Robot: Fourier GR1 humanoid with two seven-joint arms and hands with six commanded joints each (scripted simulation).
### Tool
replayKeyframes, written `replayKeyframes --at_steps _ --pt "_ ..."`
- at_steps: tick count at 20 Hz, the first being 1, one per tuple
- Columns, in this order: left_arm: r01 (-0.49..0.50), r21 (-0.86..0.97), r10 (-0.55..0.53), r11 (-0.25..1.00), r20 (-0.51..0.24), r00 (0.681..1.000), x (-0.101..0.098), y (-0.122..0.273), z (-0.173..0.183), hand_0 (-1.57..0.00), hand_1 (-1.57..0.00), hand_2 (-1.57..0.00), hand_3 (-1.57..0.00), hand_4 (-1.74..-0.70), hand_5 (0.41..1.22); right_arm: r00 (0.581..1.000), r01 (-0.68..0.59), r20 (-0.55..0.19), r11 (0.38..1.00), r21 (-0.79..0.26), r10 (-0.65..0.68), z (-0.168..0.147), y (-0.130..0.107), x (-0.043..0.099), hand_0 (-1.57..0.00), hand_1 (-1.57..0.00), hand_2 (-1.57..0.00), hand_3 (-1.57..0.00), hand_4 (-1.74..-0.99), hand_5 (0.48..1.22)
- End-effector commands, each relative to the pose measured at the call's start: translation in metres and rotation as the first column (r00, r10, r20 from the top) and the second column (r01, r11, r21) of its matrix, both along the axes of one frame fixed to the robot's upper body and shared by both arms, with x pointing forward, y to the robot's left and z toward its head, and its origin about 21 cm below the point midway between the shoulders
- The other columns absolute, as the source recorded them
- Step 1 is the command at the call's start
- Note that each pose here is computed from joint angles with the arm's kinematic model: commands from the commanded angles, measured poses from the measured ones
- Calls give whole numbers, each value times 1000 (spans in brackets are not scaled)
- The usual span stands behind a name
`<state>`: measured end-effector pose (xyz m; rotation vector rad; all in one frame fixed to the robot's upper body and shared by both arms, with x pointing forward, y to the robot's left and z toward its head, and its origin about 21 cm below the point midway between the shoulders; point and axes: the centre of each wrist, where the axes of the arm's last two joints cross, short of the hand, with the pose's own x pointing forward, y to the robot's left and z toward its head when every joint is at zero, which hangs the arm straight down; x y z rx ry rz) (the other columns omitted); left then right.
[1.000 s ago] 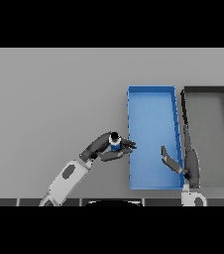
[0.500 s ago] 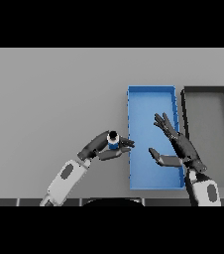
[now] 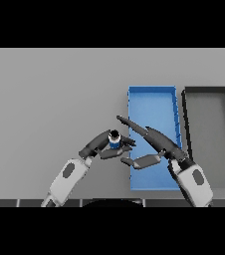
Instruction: Pick up the blue pipe and place it into the blue bin.
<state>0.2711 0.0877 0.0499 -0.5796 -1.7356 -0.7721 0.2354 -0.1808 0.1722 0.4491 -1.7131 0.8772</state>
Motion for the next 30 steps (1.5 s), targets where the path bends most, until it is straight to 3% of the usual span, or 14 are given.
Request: replayKeyframes --at_steps 1,5,8,11,13,16,19,21,24,30 --pt "5 1 -5 1000 -2 1000 0 1 0 -1571 -1571 -1571 -1571 -1464 1221 999 -24 21 1000 -13 25 5 6 2 1 0 -46 1 -1268 555" --pt "25 -7 -25 1000 -46 999 0 0 -3 -1571 -1571 -1571 -1571 -1469 1221 997 -77 22 994 -76 79 14 28 15 -7 -16 -66 1 -1223 540" --pt "8 11 -7 1000 -35 999 -2 1 -1 -1571 -1571 -1571 -1571 -1469 1221 994 -102 16 989 -108 105 19 38 27 -23 -32 -83 1 -1186 521" --pt "-12 42 14 999 -37 999 3 6 -2 -1571 -1571 -1571 -1571 -1465 1221 992 -125 -2 983 -135 125 22 52 37 -69 -108 -166 -44 -1204 497" --pt "5 24 -4 1000 -31 1000 0 5 -2 -1571 -1571 -1571 -1571 -1517 1221 988 -154 -2 977 -147 156 21 58 40 -323 -362 -377 -242 -1278 485" --pt "-10 82 15 997 -52 999 1 3 2 -1571 -1571 -1571 -1571 -1622 1221 983 -179 7 975 -133 182 20 64 42 -876 -877 -910 -762 -1467 518" --pt "3 29 -2 1000 -62 998 -2 1 -3 -1571 -1571 -1571 -1523 -1677 1221 979 -204 -16 976 -82 203 18 72 40 -1215 -1215 -1233 -1021 -1581 650" --pt "6 -1 -6 1000 -71 997 -1 2 -3 -1571 -1571 -1571 -1502 -1699 1221 976 -217 -12 975 -53 217 16 71 41 -1343 -1343 -1354 -1186 -1628 856" --pt "15 3 -15 1000 -82 997 0 1 -2 -1571 -1571 -1571 -1441 -1718 1221 972 -229 33 973 -37 231 12 75 40 -1454 -1454 -1460 -1357 -1680 1034" --pt "-4 21 5 1000 -65 998 0 6 -2 -1571 -1571 -1571 -1422 -1731 1221 973 -224 56 974 23 222 9 74 33 -1540 -1540 -1542 -1515 -1725 1172"
